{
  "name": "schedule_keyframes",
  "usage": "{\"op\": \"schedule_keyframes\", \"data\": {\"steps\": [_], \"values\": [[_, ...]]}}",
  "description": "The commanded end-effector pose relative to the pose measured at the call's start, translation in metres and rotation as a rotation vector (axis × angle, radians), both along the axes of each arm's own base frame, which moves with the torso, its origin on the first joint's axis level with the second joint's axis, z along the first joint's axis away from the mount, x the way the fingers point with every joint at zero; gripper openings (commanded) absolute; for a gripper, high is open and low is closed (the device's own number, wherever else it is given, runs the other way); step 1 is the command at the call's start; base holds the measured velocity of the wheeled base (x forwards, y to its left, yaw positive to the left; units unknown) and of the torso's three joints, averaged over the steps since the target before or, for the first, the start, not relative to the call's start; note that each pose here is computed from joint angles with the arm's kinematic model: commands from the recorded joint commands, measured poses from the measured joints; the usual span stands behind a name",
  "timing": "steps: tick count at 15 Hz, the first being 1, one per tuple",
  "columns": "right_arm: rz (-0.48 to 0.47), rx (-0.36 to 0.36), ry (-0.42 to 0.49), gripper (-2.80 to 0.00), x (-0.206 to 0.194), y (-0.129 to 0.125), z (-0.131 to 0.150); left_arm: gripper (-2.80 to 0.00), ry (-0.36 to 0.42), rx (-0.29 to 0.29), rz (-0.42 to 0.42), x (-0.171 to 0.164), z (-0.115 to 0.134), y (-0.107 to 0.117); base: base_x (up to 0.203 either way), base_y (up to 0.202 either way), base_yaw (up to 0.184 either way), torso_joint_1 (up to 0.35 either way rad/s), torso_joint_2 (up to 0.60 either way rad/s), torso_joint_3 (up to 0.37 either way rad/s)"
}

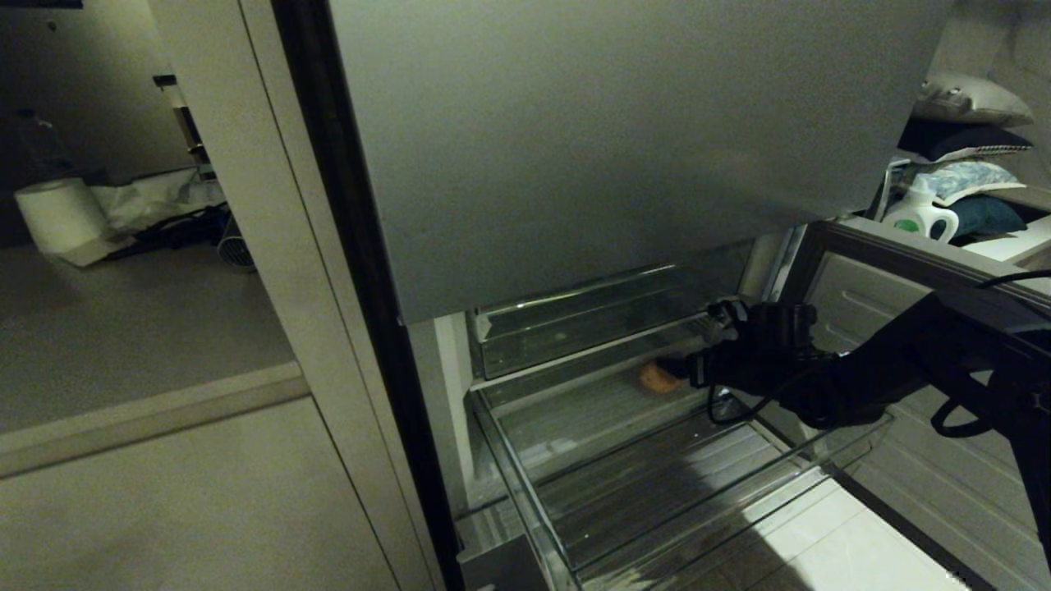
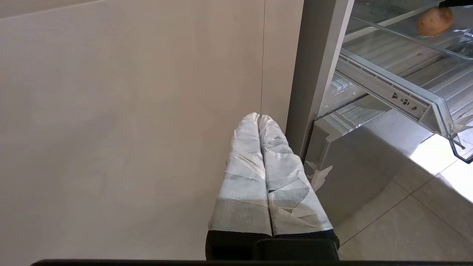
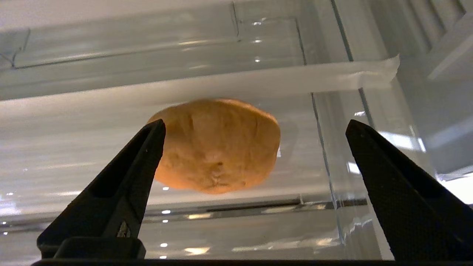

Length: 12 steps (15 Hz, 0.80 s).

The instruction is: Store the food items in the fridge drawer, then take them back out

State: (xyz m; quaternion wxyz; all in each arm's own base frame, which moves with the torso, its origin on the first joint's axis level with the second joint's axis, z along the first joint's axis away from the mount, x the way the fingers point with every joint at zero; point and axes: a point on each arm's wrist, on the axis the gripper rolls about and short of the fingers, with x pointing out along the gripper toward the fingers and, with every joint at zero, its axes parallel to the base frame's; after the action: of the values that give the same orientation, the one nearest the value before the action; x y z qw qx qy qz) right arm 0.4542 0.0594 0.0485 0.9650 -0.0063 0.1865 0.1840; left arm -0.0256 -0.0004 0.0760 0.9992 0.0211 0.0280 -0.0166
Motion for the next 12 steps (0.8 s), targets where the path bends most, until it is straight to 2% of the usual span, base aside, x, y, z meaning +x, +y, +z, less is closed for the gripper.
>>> {"op": "schedule_keyframes", "data": {"steps": [1,6,10,12], "values": [[0.001,0.001,-0.018,0.00,0.004,0.001,0.003,-2.80,0.001,0.000,0.000,0.000,0.000,0.000,0.000,0.000,0.000,0.000,0.00,0.000],[-0.057,-0.021,-0.036,0.00,0.017,0.004,-0.005,-2.80,0.001,0.000,0.000,0.000,0.000,0.000,0.000,0.000,0.000,0.000,0.00,0.000],[-0.056,-0.034,0.020,0.00,0.015,0.003,-0.007,-2.80,0.001,0.000,0.000,0.000,0.000,0.000,0.000,0.000,0.000,0.000,0.00,0.000],[-0.043,-0.075,0.048,0.00,0.012,0.001,-0.009,-2.80,0.001,0.000,0.000,0.000,0.000,0.000,0.000,0.000,0.000,0.000,0.00,0.000]]}}
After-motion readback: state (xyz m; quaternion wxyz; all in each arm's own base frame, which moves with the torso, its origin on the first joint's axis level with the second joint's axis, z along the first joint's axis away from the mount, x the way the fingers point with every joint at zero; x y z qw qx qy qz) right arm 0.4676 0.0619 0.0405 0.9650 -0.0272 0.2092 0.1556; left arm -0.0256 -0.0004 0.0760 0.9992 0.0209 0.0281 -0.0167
